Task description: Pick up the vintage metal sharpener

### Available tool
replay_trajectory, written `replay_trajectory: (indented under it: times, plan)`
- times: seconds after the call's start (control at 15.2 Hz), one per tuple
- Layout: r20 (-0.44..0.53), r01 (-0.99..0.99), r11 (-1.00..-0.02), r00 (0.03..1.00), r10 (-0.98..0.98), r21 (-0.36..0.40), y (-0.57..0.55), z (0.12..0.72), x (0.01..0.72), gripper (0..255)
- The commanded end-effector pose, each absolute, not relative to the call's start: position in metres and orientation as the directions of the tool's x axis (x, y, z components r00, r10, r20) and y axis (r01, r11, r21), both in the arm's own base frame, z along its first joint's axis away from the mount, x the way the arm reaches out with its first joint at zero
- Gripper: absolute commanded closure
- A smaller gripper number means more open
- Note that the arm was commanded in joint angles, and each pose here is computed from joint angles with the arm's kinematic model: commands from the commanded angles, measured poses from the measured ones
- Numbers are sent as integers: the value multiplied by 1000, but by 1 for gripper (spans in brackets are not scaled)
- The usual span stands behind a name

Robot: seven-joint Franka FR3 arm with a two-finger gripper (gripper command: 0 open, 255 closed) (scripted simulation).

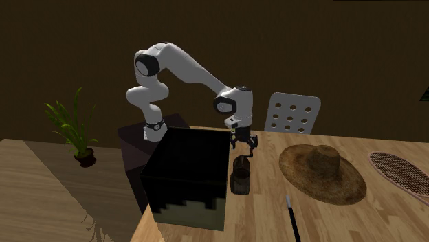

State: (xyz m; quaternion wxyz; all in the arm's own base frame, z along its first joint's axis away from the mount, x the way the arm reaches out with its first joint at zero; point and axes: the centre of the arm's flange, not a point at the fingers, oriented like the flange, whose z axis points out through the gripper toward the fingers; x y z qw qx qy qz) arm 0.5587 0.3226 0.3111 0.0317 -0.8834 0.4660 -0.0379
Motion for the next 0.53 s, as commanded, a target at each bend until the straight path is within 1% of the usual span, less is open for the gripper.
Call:
replay_trajectory:
  times: [0.0, 0.46]
  plan:
    - [30, -846, -524, 524, -851, -100, 335, 295, 578, 0]
    - [29, -848, -520, 520, -854, -100, 336, 262, 580, 0]
